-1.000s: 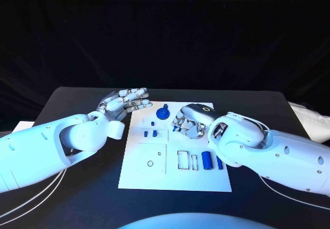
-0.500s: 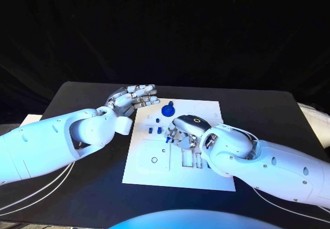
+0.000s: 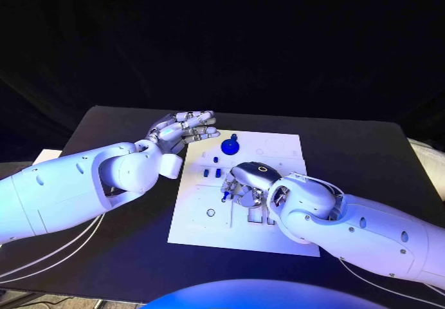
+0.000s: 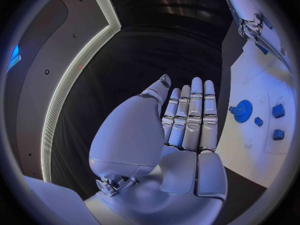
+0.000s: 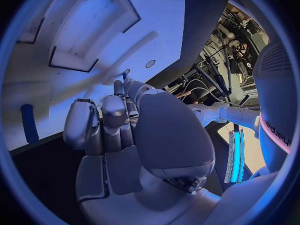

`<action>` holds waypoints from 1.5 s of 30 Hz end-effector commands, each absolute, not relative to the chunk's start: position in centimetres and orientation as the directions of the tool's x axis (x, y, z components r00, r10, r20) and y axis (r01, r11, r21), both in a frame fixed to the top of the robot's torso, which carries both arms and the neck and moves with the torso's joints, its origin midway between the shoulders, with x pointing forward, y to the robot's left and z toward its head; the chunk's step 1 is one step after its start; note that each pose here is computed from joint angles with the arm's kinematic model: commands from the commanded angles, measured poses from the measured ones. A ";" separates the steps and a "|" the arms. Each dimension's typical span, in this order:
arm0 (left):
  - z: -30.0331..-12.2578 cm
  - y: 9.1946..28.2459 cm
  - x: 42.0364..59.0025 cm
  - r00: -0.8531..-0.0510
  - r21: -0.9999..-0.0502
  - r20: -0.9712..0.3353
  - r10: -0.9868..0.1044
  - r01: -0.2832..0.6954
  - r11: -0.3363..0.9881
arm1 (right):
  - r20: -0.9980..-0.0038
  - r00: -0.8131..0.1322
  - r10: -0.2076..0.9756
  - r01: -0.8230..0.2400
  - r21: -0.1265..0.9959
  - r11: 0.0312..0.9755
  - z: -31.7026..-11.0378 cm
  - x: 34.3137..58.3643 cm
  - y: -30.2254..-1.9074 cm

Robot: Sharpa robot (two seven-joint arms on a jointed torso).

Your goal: Assemble the parts on the task board

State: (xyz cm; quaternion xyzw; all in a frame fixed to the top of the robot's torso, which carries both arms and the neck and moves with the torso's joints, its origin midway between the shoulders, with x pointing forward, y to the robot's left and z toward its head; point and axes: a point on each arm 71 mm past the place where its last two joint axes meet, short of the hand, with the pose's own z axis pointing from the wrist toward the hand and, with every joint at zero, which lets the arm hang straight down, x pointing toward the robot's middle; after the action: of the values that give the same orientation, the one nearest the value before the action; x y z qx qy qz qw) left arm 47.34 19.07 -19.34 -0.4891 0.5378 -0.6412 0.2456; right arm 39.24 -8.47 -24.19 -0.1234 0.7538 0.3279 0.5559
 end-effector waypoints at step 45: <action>-19.4 19.0 47.3 -0.416 -0.930 0.363 -0.834 -0.213 -0.299 | -0.931 -0.310 0.193 -0.539 0.339 0.771 -25.1 39.1 -8.6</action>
State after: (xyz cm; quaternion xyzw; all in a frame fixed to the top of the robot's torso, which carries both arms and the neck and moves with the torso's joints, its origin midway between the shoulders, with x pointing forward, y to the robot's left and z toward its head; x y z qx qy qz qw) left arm 47.35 19.10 -19.51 -0.4893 0.5398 -0.6397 0.2449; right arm 38.90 -8.10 -25.07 -0.1314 0.7501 0.3253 0.5605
